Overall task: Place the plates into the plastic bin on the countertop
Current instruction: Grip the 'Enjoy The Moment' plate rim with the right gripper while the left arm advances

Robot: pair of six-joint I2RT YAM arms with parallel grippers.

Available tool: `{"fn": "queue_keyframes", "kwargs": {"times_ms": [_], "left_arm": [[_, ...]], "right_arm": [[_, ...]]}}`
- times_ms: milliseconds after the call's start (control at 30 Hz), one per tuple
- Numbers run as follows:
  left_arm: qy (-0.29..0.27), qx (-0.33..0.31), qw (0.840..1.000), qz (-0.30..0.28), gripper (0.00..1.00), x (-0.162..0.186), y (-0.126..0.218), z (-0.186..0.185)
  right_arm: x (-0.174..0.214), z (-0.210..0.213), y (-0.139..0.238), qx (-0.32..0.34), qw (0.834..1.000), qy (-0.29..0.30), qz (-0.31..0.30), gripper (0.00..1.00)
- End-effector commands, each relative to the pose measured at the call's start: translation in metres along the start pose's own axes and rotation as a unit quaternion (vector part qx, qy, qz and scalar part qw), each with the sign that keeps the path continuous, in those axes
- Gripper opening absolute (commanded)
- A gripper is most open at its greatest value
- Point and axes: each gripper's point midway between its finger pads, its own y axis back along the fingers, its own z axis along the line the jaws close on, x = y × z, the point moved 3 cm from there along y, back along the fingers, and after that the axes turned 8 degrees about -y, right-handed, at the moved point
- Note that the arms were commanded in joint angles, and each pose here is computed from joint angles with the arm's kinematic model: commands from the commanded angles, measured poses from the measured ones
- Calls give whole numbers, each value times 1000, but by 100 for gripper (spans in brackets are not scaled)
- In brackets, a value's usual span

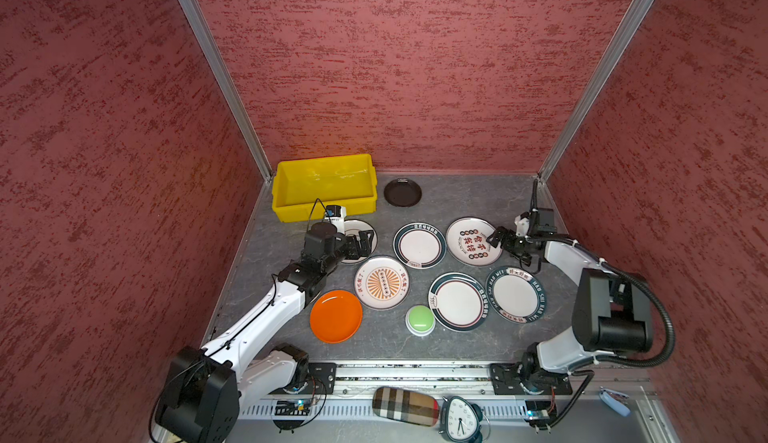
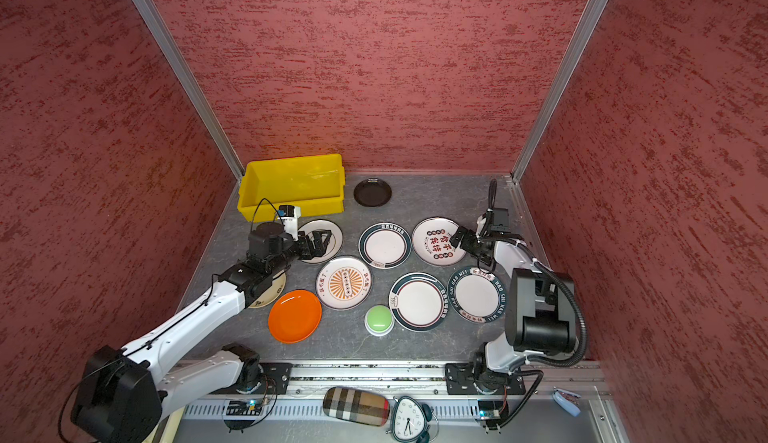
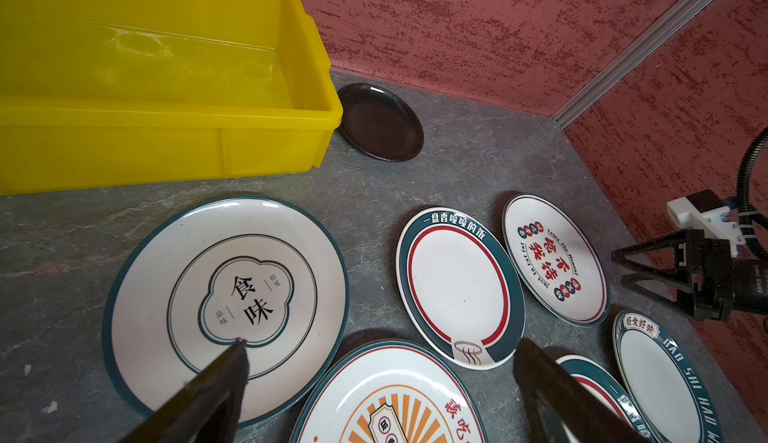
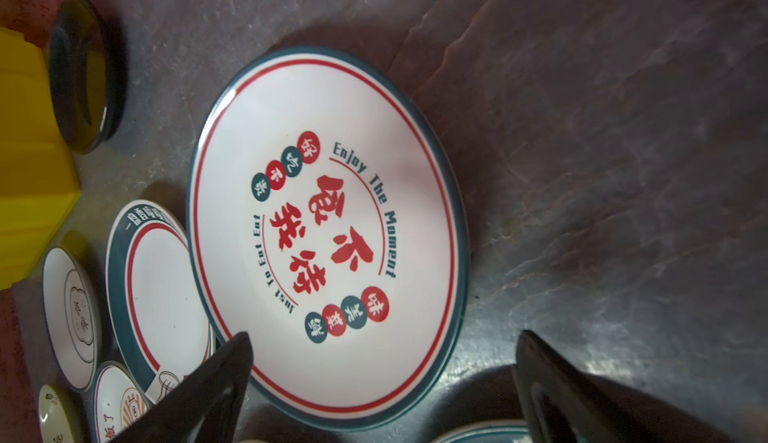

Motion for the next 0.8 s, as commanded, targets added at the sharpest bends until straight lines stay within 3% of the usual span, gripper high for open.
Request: {"fn": "queue_keyframes", "kwargs": {"times_ms": [0,167,333,767], "left_arm": [[-12,-1,1000,-8,100,1,0,0],[-18,-28,999,2,99,4,-4,8],[-23,-30,999,10,100,6,-7,9],[-26,-38,999,23,99,10,-13,10]], "right_arm": [[-6,3,-4,-9,1000,14,6,98],[-7,-1,-15,-16,1000,9,21,86],[-4,-7,-26,-17,999,1,33,65],[-9,-25,-36,12,1000,-28,-1,28]]}}
